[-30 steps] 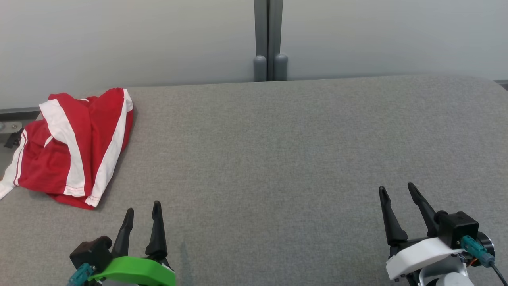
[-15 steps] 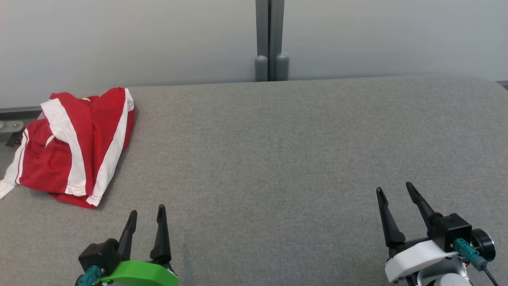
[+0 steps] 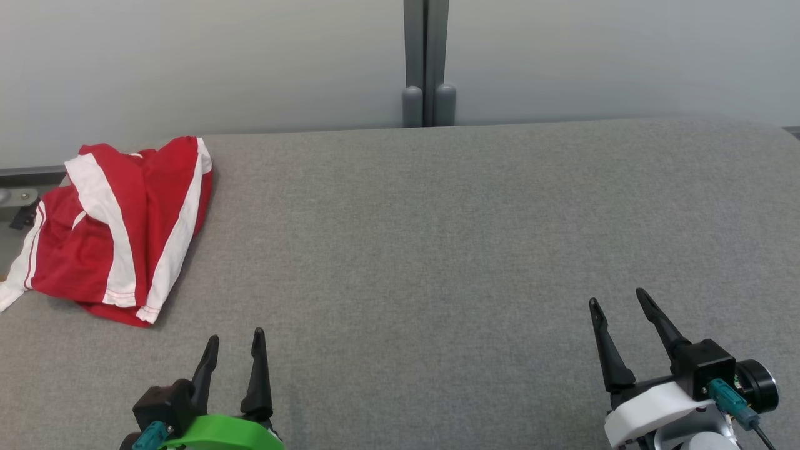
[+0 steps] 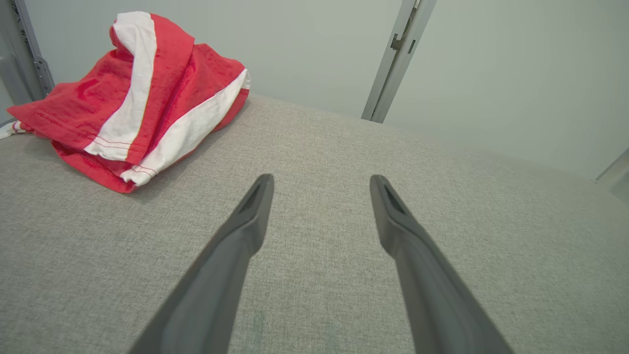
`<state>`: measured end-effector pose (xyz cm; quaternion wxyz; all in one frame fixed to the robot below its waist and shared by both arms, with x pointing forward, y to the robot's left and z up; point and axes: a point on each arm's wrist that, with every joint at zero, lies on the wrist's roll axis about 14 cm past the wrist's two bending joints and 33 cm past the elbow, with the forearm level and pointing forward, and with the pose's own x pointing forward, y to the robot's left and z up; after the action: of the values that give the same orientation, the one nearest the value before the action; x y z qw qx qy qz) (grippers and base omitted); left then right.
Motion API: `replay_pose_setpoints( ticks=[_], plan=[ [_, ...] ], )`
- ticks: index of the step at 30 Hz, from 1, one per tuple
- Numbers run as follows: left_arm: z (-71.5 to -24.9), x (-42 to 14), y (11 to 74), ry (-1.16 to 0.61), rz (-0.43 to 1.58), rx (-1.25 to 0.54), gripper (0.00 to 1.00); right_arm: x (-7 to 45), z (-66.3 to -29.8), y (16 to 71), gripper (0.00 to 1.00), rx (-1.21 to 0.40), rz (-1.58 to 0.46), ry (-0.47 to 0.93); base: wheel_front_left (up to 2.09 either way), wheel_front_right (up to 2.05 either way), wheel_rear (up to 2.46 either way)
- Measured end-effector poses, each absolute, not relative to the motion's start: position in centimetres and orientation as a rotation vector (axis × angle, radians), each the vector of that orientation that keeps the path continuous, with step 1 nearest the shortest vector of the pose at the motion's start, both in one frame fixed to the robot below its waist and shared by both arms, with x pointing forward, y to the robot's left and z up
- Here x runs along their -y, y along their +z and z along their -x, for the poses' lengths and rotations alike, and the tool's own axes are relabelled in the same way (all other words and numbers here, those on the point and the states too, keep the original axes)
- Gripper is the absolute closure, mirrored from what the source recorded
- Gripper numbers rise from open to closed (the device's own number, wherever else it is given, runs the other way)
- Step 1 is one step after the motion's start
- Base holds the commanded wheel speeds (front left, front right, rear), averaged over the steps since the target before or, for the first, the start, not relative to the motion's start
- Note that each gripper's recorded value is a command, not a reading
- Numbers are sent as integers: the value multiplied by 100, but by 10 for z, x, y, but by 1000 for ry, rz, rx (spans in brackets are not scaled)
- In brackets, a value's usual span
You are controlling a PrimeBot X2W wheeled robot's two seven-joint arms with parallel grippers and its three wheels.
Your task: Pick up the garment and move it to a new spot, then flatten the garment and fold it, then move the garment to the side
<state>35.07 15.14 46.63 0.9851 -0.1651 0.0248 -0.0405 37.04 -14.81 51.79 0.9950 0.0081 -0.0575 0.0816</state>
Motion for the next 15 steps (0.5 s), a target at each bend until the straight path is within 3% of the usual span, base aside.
replay_pose_setpoints(
  ticks=[15],
  plan=[
    [-350,-153,463,-75,333,-60,0,150,-371,513,0,100,-43,155,0,0,0]
  ],
)
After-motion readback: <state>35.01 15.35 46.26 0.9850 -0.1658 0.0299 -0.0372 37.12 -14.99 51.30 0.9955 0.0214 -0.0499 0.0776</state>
